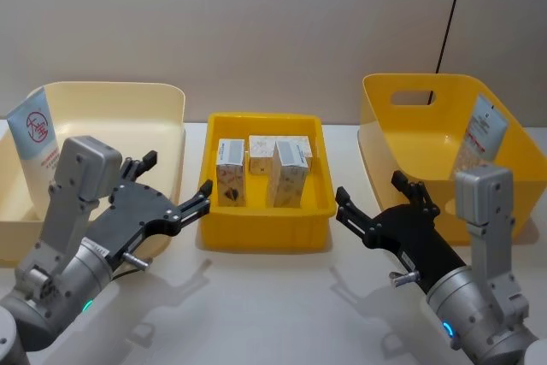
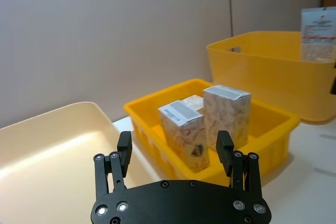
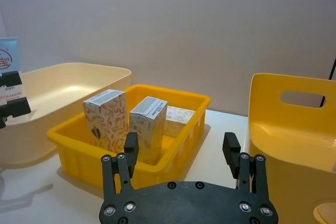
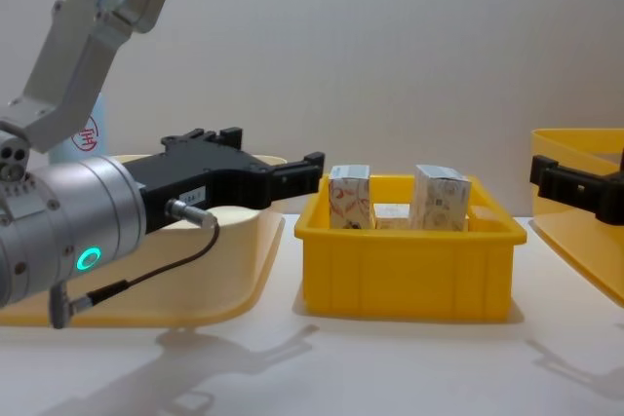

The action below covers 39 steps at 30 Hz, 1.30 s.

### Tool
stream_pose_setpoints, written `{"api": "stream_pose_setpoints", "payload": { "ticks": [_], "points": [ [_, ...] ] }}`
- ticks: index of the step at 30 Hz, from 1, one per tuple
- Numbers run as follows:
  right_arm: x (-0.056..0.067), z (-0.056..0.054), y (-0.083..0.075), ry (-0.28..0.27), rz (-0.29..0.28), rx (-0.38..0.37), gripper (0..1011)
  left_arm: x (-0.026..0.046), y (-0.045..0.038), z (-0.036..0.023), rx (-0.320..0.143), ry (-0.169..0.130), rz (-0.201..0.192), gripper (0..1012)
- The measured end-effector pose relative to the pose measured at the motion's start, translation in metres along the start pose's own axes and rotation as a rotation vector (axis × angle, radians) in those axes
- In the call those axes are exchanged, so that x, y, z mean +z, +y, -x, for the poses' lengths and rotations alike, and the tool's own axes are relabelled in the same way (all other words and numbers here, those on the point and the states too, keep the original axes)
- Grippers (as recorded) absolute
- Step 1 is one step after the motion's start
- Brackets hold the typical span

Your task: Bimanual collaborative sorting of washing and personal care products

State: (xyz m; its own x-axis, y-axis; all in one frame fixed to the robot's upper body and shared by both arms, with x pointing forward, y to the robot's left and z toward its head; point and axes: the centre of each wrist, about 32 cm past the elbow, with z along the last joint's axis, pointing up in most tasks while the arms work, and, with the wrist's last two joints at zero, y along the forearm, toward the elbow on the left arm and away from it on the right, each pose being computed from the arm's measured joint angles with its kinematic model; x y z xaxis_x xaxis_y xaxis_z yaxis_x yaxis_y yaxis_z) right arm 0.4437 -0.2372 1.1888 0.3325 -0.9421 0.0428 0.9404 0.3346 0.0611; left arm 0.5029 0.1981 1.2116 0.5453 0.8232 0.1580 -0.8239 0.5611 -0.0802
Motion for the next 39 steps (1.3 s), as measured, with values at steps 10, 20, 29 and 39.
{"api": "stream_pose_setpoints", "payload": {
  "ticks": [10,20,29,39],
  "points": [
    [0.0,0.0,0.0,0.001,0.0,0.001,1001,-0.0041,0.0075,0.0055,0.109,-0.075,-0.019,1002],
    [0.002,-0.001,0.002,0.0,-0.005,0.011,1001,-0.0054,0.0098,0.0071,0.143,-0.098,-0.023,1002],
    [0.006,-0.003,0.01,0.012,-0.005,0.03,1001,-0.0053,0.0097,0.0071,0.144,-0.099,-0.023,1002],
    [0.012,-0.006,0.027,0.04,0.019,0.042,1001,-0.0052,0.0097,0.0069,0.144,-0.099,-0.023,1002]
  ]
}}
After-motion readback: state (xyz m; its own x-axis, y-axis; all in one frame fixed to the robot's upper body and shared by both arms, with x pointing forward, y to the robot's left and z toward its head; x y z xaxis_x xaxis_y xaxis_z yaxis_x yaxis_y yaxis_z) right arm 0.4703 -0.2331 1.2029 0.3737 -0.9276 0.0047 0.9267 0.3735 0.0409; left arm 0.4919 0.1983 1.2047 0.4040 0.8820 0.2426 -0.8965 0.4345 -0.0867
